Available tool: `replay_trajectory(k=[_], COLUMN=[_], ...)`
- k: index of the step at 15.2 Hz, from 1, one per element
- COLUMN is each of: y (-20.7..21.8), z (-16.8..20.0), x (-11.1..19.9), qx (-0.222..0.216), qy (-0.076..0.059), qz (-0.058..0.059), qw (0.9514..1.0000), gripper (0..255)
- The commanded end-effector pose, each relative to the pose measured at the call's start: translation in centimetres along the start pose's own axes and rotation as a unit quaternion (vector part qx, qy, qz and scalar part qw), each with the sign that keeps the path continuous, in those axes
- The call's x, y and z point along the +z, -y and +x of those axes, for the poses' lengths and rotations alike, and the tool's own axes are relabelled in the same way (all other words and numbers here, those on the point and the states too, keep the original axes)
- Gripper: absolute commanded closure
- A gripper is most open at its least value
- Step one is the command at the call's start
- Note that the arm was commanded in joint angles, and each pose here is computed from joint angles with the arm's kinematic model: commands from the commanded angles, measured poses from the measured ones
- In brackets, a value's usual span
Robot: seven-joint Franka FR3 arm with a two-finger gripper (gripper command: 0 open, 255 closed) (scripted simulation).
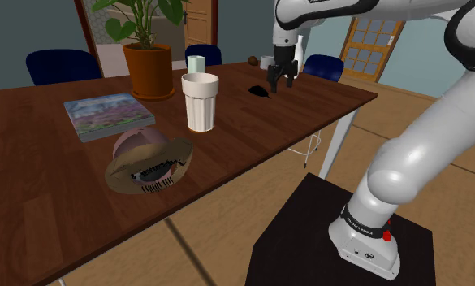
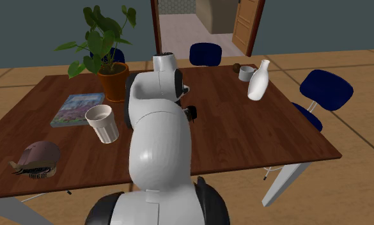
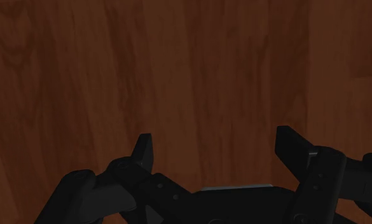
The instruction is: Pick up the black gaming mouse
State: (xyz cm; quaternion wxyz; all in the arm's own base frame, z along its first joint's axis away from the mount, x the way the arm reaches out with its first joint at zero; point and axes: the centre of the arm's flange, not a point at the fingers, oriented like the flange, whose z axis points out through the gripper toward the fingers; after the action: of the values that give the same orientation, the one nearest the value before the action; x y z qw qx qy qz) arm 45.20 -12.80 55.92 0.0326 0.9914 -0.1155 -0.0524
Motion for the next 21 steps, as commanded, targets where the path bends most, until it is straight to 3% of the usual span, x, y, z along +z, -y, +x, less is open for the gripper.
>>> replay_trajectory(k=[1,16,21], y=[-0.9,-9.3,-9.4], z=[2.5,20.7,21.5], x=[0.8,3.8,6.0], qx=[0.004,0.033,0.034], qy=[0.001,0.01,0.01], qz=[0.002,0.017,0.017], qw=[1.0,0.9993,0.9992], gripper=[0,0,0])
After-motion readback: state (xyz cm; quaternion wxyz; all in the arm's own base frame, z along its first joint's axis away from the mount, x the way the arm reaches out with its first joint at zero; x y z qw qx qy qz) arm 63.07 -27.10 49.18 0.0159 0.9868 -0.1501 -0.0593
